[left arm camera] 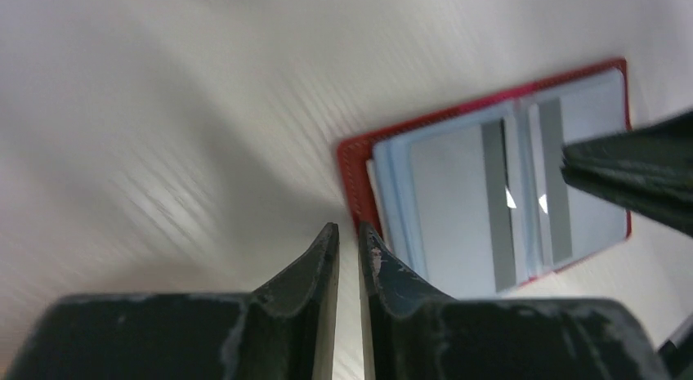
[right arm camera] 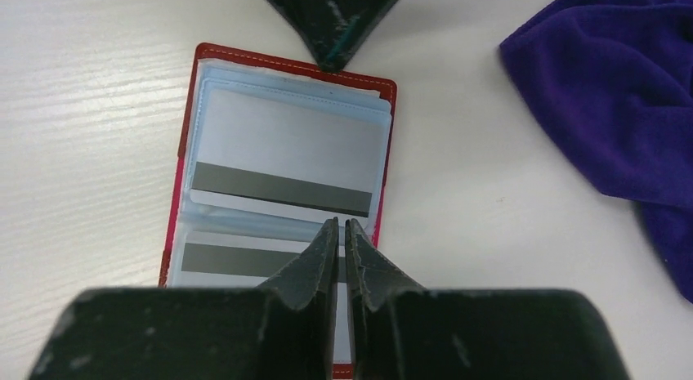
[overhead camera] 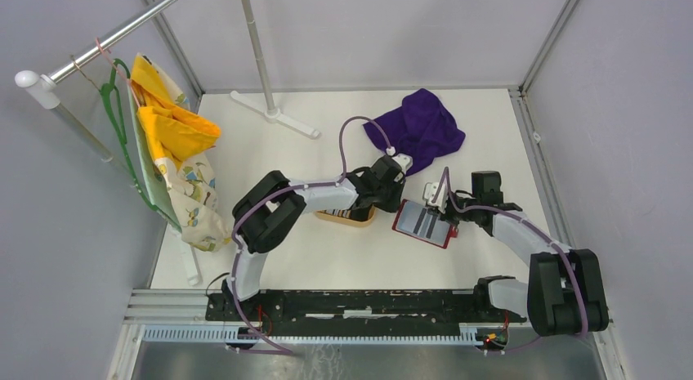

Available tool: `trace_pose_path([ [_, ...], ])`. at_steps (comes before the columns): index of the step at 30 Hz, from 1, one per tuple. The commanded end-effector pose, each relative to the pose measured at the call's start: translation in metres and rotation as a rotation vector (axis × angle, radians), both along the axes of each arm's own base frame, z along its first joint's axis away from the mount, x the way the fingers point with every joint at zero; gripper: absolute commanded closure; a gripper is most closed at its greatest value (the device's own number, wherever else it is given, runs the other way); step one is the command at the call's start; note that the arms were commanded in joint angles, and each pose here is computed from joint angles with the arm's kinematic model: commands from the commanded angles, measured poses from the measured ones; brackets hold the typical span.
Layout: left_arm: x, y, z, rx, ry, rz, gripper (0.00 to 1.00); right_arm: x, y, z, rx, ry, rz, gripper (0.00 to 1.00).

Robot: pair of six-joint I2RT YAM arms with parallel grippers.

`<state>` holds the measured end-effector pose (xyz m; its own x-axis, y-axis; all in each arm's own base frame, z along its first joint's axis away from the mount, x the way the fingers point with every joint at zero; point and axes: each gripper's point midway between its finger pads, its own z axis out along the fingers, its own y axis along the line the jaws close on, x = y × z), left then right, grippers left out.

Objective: Put the credit cards into the card holder
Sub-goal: Turn over the card slot in the card holder.

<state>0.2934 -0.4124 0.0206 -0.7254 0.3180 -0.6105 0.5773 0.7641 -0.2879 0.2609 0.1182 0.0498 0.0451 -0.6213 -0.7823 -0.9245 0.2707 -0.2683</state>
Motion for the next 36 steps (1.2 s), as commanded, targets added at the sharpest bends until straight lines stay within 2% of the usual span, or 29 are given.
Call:
trace_pose_path([
  [1,-0.055,-0.005,0.0,-0.031,0.075,-0.059,0.78,0.0,-0.005,0.003,-0.088,-0.013,0.082,0.89],
  [7,-0.077,0.001,0.019,-0.064,0.009,-0.007,0.78,-0.012,-0.009,0.003,-0.149,-0.022,0.171,0.87],
  [10,-0.081,0.007,0.047,-0.104,-0.073,0.021,0.78,-0.019,-0.003,0.001,-0.127,-0.012,0.213,0.81],
  [14,-0.083,0.022,0.087,-0.163,-0.212,0.074,0.77,-0.026,-0.002,-0.003,-0.137,0.046,0.256,0.84],
  [16,-0.087,0.028,0.107,-0.251,-0.251,0.083,0.77,-0.026,-0.002,-0.005,-0.136,0.056,0.245,0.85],
  [18,-0.09,0.034,0.117,-0.331,-0.278,0.09,0.69,-0.022,-0.003,-0.009,-0.144,0.062,0.216,0.85],
  [21,-0.093,0.038,0.124,-0.399,-0.285,0.101,0.47,-0.021,-0.004,-0.013,-0.154,0.084,0.2,0.86],
  [24,-0.096,0.034,0.124,-0.439,-0.249,0.092,0.38,-0.021,-0.003,-0.017,-0.156,0.096,0.192,0.86],
  [30,-0.104,0.011,0.112,-0.5,-0.139,0.057,0.39,-0.025,0.001,-0.03,-0.198,0.134,0.214,0.87],
  [36,-0.103,-0.007,0.077,-0.507,-0.009,0.082,0.53,-0.03,0.007,-0.035,-0.217,0.138,0.251,0.88],
])
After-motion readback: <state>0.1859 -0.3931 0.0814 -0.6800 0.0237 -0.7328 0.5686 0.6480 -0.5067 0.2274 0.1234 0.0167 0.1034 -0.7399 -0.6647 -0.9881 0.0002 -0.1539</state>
